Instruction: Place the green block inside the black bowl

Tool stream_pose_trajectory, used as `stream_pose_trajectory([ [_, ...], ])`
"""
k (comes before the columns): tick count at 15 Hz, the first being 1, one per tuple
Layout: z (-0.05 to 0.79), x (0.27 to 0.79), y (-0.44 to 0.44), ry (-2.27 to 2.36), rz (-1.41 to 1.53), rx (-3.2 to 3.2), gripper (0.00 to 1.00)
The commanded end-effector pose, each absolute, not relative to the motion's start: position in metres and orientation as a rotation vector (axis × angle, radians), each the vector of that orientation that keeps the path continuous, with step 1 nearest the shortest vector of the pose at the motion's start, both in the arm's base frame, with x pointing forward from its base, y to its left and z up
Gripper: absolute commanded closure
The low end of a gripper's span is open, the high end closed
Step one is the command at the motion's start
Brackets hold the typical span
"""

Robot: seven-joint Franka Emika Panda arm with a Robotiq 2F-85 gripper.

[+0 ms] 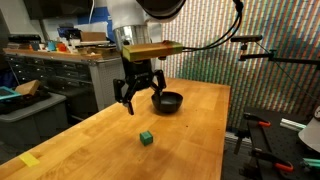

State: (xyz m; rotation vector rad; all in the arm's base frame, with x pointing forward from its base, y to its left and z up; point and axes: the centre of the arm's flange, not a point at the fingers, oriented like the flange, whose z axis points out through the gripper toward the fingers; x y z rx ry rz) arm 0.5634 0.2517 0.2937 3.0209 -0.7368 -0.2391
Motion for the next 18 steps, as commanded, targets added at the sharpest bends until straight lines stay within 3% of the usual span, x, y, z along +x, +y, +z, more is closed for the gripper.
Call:
stream_pose_trajectory([
  [1,0.276,0.592,0.252,-0.783,-0.238,3.014,0.00],
  [18,0.172,0.615,0.217,-0.965,-0.407,2.970,0.00],
])
